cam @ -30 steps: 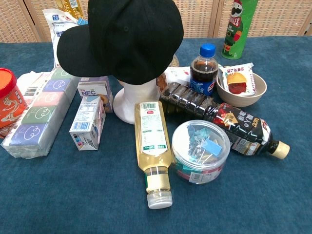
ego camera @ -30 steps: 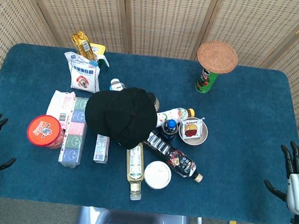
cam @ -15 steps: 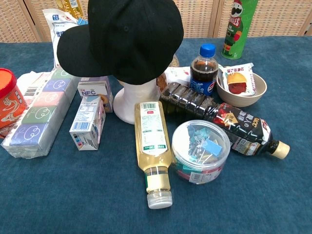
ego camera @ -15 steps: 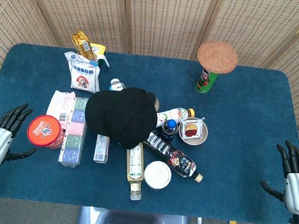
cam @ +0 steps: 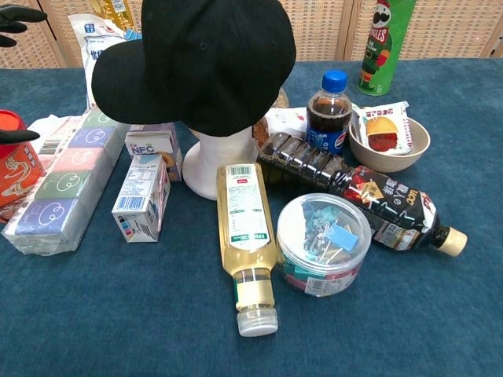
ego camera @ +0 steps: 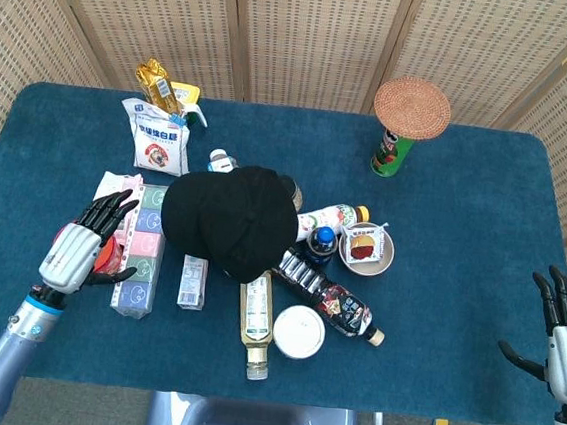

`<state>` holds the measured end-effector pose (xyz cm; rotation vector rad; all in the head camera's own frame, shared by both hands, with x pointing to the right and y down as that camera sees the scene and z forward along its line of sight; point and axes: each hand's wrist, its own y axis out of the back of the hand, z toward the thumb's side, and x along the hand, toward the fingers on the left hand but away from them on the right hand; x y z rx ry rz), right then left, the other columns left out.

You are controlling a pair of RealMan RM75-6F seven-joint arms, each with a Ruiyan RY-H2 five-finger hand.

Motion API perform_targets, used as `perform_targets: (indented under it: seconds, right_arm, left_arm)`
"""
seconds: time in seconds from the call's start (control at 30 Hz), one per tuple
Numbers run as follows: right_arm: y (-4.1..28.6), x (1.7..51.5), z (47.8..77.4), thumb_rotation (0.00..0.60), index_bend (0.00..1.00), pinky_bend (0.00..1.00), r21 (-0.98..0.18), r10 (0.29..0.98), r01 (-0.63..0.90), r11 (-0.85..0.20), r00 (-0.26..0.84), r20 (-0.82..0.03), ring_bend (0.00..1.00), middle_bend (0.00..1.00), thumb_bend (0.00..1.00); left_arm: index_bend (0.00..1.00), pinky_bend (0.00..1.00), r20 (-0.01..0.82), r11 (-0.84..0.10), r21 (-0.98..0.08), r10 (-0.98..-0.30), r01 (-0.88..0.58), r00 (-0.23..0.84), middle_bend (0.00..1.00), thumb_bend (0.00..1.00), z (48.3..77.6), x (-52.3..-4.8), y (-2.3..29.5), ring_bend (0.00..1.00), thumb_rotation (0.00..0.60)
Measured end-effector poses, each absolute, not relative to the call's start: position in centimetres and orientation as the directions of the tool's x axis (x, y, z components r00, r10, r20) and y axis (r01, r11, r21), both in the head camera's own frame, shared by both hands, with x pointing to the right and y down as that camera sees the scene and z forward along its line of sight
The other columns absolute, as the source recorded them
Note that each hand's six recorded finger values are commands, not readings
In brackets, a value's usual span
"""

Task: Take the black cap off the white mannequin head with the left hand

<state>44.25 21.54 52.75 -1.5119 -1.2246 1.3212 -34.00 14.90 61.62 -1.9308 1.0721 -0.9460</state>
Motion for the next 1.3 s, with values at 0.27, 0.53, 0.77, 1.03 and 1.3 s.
perform_targets:
  seconds: [0.27,0.53,0.77,1.03,1.3]
  right_arm:
    - [21.5,44.4,52.5,0.600,0.04,0.03,-0.947,0.967,0.201,-0.252,0.005,-0.256,0.00,0.00,0.06]
    - [21.6,44.5,52.0,0.600,0.04,0.03,-0.947,0.969,0.212,-0.242,0.005,-0.246,0.00,0.00,0.07]
    - [21.5,44.8,52.0,0.600,0.04,0.03,-0.944,0.968,0.222,-0.244,-0.002,-0.251,0.00,0.00,0.07]
    - [21.4,45.0,52.0,0.600,0.04,0.03,-0.942,0.967,0.225,-0.248,-0.006,-0.256,0.00,0.00,0.07]
    - [21.3,45.2,51.8,0.600,0.04,0.03,-0.942,0.968,0.232,-0.241,-0.012,-0.250,0.00,0.00,0.07]
  left_arm:
    - [0.00,0.07,0.167,-0.335,-0.858,-0.899,-0.389,0.405,0.00,0.15,64.1,-32.0,14.0,0.00,0.600]
    - [0.00,0.07,0.088,-0.287,-0.851,-0.903,-0.440,0.420,0.00,0.15,64.6,-29.6,13.4,0.00,0.600]
    - [0.00,0.07,0.084,-0.273,-0.857,-0.910,-0.437,0.406,0.00,0.15,65.8,-29.2,13.0,0.00,0.600]
    - [0.00,0.07,0.103,-0.279,-0.857,-0.917,-0.434,0.386,0.00,0.15,67.2,-29.0,12.7,0.00,0.600]
    - [0.00,0.07,0.081,-0.262,-0.848,-0.924,-0.462,0.375,0.00,0.15,68.0,-27.9,12.5,0.00,0.600]
